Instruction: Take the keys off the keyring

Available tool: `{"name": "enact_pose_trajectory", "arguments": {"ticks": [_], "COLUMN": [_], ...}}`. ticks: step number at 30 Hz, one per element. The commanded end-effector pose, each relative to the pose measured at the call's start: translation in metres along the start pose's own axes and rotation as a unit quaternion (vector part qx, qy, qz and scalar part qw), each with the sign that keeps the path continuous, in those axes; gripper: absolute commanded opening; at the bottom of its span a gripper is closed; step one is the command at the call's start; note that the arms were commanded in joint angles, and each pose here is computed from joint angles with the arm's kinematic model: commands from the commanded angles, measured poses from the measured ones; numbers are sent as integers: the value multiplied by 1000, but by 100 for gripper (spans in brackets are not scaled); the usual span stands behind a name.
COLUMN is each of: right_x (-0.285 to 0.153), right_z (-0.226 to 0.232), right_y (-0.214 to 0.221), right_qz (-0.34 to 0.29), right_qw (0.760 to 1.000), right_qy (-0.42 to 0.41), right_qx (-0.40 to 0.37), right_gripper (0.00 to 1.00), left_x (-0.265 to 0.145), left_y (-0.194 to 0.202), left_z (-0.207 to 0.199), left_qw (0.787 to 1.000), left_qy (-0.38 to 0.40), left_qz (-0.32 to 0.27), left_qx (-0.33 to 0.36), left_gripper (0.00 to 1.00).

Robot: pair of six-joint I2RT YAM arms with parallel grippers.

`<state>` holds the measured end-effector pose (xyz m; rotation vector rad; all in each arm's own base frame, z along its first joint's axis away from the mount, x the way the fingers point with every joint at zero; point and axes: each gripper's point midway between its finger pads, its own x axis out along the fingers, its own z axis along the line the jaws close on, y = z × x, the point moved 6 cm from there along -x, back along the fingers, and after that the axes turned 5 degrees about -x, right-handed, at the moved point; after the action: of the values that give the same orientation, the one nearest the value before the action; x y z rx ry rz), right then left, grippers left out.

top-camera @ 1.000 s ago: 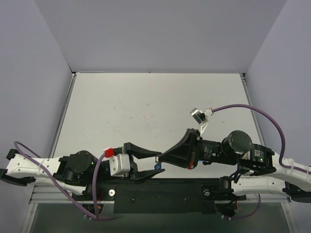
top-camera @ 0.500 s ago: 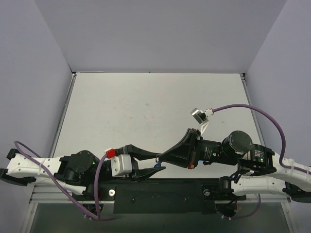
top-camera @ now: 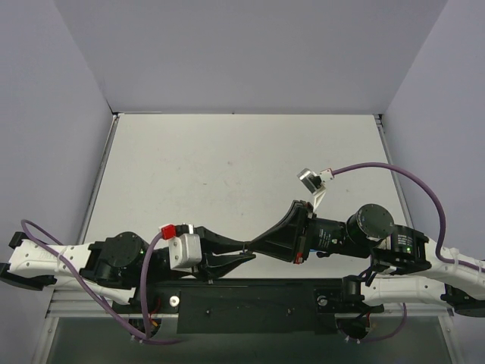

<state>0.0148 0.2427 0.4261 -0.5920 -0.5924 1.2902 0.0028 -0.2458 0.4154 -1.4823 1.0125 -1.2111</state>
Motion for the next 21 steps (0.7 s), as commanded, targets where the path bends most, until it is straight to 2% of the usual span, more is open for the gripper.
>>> {"name": "enact_pose_trajectory", "arguments": {"ticks": [1, 8, 15, 18, 21], "right_x": [-2, -1, 2, 3, 4], "right_z": [8, 8, -2, 3, 5], "right_y": [-12, -12, -2, -2, 0], "right_qz": [-26, -23, 11, 21, 33], "right_qw": [1000, 1000, 999, 999, 999], "right_qy": [-14, -11, 14, 2, -8], "right_qx": [-3, -5, -27, -34, -42], "right_gripper": [0, 0, 0, 0, 0], "left_x": [-6, -9, -6, -5, -5], "left_y": [-18, -15, -16, -16, -19], "left_z": [-3, -5, -11, -12, -13], "left_qw": [999, 999, 992, 987, 981], "left_qy": [12, 17, 8, -2, -7], "left_qz": [-16, -17, -8, -7, -11], "left_qx": [-27, -45, -127, -158, -193], "left_gripper": [30, 30, 25, 24, 19]}}
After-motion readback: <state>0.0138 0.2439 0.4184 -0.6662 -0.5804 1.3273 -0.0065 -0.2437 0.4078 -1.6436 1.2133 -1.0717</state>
